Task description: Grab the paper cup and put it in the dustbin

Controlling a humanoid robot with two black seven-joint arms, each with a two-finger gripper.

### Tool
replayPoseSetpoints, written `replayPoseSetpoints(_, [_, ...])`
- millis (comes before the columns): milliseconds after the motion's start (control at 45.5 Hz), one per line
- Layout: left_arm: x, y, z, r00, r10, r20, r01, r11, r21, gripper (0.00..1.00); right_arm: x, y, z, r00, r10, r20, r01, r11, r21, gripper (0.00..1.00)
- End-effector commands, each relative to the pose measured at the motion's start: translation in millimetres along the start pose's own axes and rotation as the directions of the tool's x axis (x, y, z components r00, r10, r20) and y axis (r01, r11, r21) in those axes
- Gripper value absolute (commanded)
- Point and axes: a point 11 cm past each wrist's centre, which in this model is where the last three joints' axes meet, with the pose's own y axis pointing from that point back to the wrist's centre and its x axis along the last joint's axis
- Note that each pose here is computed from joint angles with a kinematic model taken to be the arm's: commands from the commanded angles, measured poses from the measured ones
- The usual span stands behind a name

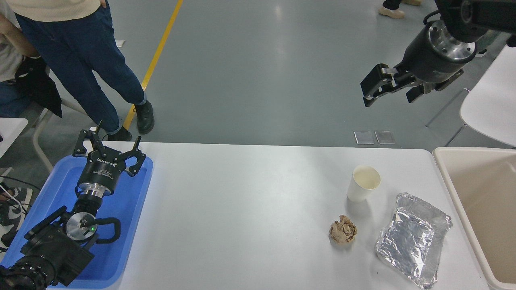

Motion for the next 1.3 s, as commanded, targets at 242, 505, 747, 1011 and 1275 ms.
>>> replayPoseSetpoints(242, [0,0,-1,1.000,-0.002,0.000,0.002,1.000,0.003,1.00,-11,-35,11,0.997,-0.065,0.037,0.065,0.998,-0.001,0.87])
replayPoseSetpoints(505, [-1,0,-1,1.000,-0.003,-0.001,0.003,1.000,0.002,1.00,-30,-95,22,0.978,-0.132,0.161,0.121,0.989,0.080,0.87])
replayPoseSetpoints(747, [0,0,0,1.000,-0.001,-0.002,0.001,1.000,0.000,1.00,-58,-163,31,0.987,-0.034,0.154,0.021,0.996,0.085,0.93])
replayPoseSetpoints(1011, [0,0,0,1.000,0.000,-0.001,0.000,1.000,0.000,1.00,-67,-205,49,0.977,0.177,0.120,-0.184,0.982,0.050,1.00])
replayPoseSetpoints(1275, [0,0,0,1.000,0.000,-0.001,0.000,1.000,0.000,1.00,-92,-235,59,0.979,0.158,0.130,-0.163,0.986,0.030,1.00])
